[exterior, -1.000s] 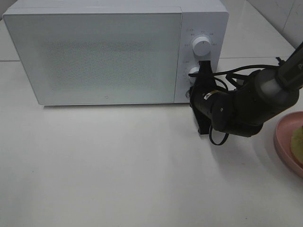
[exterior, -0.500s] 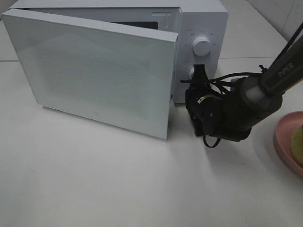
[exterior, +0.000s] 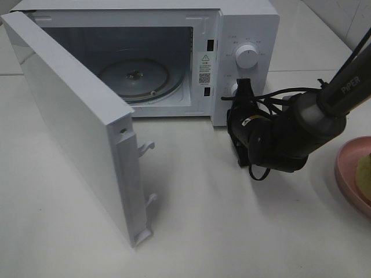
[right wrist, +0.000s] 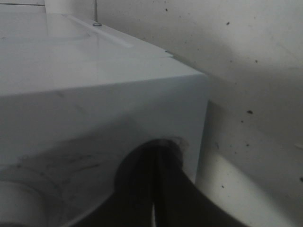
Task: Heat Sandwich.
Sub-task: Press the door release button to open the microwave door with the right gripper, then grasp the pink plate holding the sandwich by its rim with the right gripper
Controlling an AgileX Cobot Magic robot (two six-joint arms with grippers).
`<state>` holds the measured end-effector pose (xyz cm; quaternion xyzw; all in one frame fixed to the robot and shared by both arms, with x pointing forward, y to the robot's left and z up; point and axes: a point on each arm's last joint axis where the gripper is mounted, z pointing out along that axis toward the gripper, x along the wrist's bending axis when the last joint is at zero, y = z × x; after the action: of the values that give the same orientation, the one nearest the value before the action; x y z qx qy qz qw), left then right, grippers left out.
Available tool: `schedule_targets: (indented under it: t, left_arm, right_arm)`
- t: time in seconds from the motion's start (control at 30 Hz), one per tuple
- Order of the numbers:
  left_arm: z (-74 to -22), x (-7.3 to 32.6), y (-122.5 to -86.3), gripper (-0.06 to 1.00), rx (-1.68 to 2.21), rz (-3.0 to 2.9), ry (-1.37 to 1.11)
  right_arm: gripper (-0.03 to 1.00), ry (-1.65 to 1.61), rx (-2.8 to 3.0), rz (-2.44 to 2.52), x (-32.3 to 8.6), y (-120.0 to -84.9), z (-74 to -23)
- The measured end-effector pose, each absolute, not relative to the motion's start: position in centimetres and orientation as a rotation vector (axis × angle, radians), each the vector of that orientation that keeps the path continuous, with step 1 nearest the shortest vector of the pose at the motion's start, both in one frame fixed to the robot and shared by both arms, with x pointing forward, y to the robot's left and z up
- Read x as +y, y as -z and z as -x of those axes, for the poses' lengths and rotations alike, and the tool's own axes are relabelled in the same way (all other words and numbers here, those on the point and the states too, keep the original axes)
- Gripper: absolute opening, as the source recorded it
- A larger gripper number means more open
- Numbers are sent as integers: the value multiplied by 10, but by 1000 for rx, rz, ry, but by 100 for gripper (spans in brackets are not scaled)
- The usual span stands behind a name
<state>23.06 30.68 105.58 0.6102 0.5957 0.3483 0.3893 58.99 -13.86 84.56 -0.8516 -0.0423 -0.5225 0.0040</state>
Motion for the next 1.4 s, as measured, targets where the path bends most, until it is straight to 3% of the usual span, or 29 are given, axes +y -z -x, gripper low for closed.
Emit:
schedule_targets:
  t: [0.6, 1.03, 1.4]
  left_arm:
    - [-231, 307, -1056, 97, 1514, -1551, -886]
    - [-231, 307, -1056, 97, 1514, -1551, -886]
    - [-231, 307, -1056, 97, 1514, -1551, -886]
  right_arm:
    - [1, 1444, -117, 2700, -141, -864, -591]
    - [1, 1355, -207, 2712, -152, -882, -560]
    - [1, 1264, -501, 2715, -153, -917, -539]
